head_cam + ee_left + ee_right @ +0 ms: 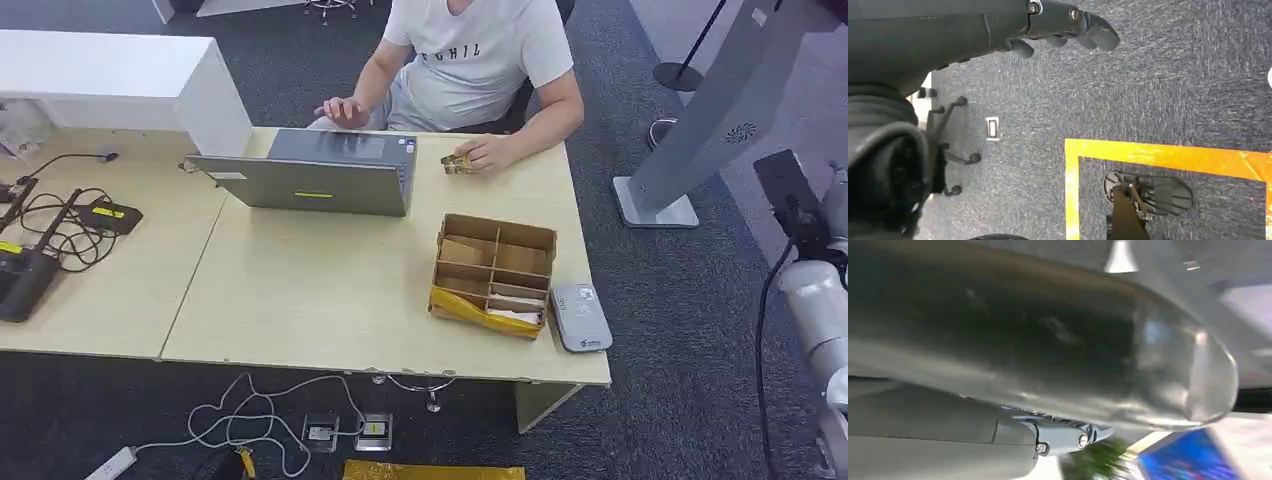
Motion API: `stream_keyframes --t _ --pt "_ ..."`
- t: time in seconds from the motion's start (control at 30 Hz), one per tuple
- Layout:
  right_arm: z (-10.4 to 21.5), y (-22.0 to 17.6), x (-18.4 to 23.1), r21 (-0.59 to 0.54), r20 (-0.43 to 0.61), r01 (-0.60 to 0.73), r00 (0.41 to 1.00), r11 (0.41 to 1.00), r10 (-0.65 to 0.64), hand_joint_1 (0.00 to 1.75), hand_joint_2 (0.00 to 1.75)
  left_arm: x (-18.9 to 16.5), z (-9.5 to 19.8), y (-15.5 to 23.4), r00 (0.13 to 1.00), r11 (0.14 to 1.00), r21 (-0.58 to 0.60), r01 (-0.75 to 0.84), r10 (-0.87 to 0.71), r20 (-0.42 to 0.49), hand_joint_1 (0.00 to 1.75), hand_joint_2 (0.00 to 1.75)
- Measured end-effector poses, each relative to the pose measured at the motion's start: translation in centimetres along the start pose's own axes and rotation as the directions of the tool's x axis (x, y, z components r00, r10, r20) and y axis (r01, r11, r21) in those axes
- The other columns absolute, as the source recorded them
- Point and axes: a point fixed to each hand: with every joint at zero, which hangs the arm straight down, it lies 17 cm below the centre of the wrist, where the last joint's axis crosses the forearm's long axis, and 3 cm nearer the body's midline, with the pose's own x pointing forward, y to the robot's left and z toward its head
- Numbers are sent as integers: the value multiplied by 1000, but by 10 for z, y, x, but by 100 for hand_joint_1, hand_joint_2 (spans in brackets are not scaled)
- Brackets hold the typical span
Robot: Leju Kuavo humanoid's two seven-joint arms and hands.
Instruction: Pass the card to the sensor for recognition and then transmit it.
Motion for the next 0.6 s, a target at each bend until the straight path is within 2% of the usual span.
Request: stream_keyframes --t 0.03,0.2,0.23,0.27,0.33,0.47,0.6 --pt "1 -1 -20 15 -59 11 998 1000 -10 0 0 -1 0 0 1000 1000 -2 1 -1 -1 0 0" --pt "2 -1 -30 24 -85 16 996 1000 -14 0 0 -1 0 0 1000 1000 -3 1 -1 -1 0 0" --pt "9 5 -65 68 -172 31 985 997 -19 0 0 -1 0 1 1000 1000 -5 2 -2 -1 0 0" --pt "60 31 -187 126 -381 36 924 991 15 0 0 -7 -1 4 1000 1000 3 -5 6 -7 0 0" --pt "101 38 -254 112 -513 34 858 993 29 0 0 -12 -1 5 1000 1000 9 -17 17 -13 0 0" --pt "202 56 -365 103 -720 23 691 994 58 0 0 -22 -1 4 999 999 17 -47 47 -3 0 0" --pt "260 65 -410 129 -786 6 611 992 99 0 0 -21 -2 7 999 998 23 -52 52 10 0 0"
